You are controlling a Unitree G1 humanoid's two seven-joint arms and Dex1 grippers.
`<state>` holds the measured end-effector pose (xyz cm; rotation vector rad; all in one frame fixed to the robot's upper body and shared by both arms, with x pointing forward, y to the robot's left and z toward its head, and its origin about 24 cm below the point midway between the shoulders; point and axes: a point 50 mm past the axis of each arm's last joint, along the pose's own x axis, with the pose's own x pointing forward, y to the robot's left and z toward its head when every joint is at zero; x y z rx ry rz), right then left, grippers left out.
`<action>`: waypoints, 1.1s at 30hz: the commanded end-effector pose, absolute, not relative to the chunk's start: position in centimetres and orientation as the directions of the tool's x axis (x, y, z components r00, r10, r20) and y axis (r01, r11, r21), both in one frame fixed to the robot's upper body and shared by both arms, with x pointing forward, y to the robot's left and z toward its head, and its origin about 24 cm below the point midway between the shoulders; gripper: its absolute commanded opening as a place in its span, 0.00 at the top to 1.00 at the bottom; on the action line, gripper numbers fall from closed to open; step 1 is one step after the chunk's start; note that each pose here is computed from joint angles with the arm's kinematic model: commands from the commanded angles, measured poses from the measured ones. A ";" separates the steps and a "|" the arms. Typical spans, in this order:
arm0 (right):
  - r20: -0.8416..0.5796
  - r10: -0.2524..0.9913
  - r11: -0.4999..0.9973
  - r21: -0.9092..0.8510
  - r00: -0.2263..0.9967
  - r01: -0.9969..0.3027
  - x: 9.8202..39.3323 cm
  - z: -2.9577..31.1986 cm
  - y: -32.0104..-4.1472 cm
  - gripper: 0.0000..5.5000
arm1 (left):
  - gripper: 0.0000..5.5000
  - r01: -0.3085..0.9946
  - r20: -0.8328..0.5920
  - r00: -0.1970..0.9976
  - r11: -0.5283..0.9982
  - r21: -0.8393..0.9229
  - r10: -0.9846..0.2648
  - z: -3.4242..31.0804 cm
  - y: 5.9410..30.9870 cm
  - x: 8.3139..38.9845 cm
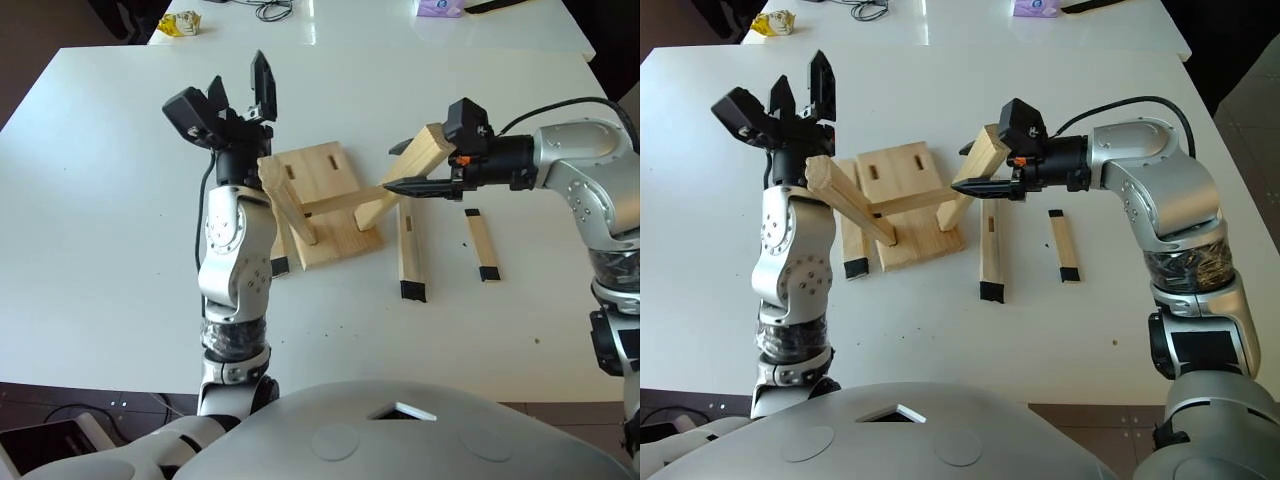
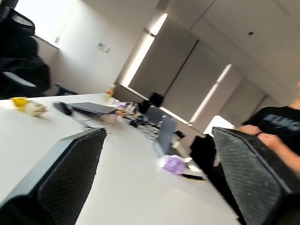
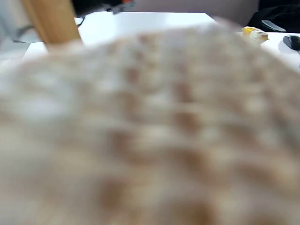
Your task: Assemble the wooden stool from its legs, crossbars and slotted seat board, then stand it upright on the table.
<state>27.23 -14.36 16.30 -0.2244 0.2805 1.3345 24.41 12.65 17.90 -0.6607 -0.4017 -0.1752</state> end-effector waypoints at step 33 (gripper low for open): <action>-0.173 0.972 0.180 0.123 0.157 -0.976 23.1 15.6 -13.2 0.02 | 0.12 -0.235 0.001 0.971 0.957 -0.171 0.239 10.0 24.8 24.0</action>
